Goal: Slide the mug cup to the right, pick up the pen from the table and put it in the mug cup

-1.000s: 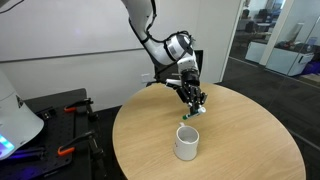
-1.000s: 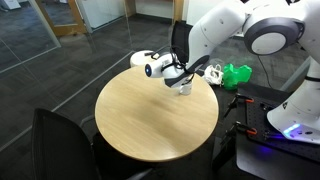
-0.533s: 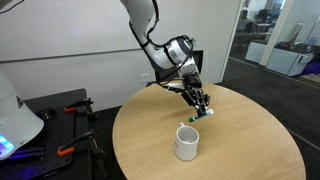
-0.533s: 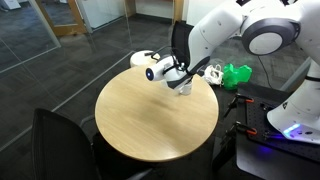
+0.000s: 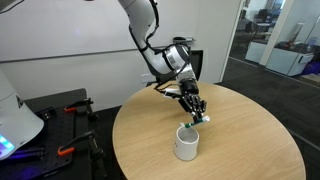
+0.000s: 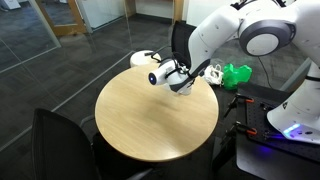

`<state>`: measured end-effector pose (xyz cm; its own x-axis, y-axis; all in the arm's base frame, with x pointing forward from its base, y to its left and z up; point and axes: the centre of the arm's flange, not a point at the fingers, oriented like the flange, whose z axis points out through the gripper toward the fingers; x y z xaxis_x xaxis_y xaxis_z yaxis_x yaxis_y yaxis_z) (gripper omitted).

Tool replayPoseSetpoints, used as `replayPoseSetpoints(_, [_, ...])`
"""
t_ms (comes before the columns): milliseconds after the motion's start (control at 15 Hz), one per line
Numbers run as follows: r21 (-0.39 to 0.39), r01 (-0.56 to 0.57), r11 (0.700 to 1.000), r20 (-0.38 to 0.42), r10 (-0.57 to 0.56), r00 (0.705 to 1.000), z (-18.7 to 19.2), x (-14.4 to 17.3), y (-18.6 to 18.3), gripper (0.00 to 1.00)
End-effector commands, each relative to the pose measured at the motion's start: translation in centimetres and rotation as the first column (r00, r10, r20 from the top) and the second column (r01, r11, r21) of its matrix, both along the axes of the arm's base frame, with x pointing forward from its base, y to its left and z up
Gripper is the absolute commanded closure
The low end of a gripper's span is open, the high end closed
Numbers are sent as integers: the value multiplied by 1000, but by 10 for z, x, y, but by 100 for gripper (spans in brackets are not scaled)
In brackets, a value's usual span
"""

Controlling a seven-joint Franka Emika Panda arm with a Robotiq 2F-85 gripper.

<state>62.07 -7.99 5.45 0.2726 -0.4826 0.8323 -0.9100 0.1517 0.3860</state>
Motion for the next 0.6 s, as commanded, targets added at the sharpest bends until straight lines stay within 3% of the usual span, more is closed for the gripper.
replayPoseSetpoints(0, [4,4,1000,16,-4,1000,-5,-11,-5,95])
replayPoseSetpoints(267, [2,12,1000,16,-12,1000,-13,-11,-10,95])
replayPoseSetpoints(333, [4,20,1000,15,-20,1000,-15,-11,-11,55])
replayPoseSetpoints(400, [4,21,1000,17,-21,1000,-16,-11,-12,53])
replayPoseSetpoints(533, [2,23,1000,18,-23,1000,-16,-12,-12,41])
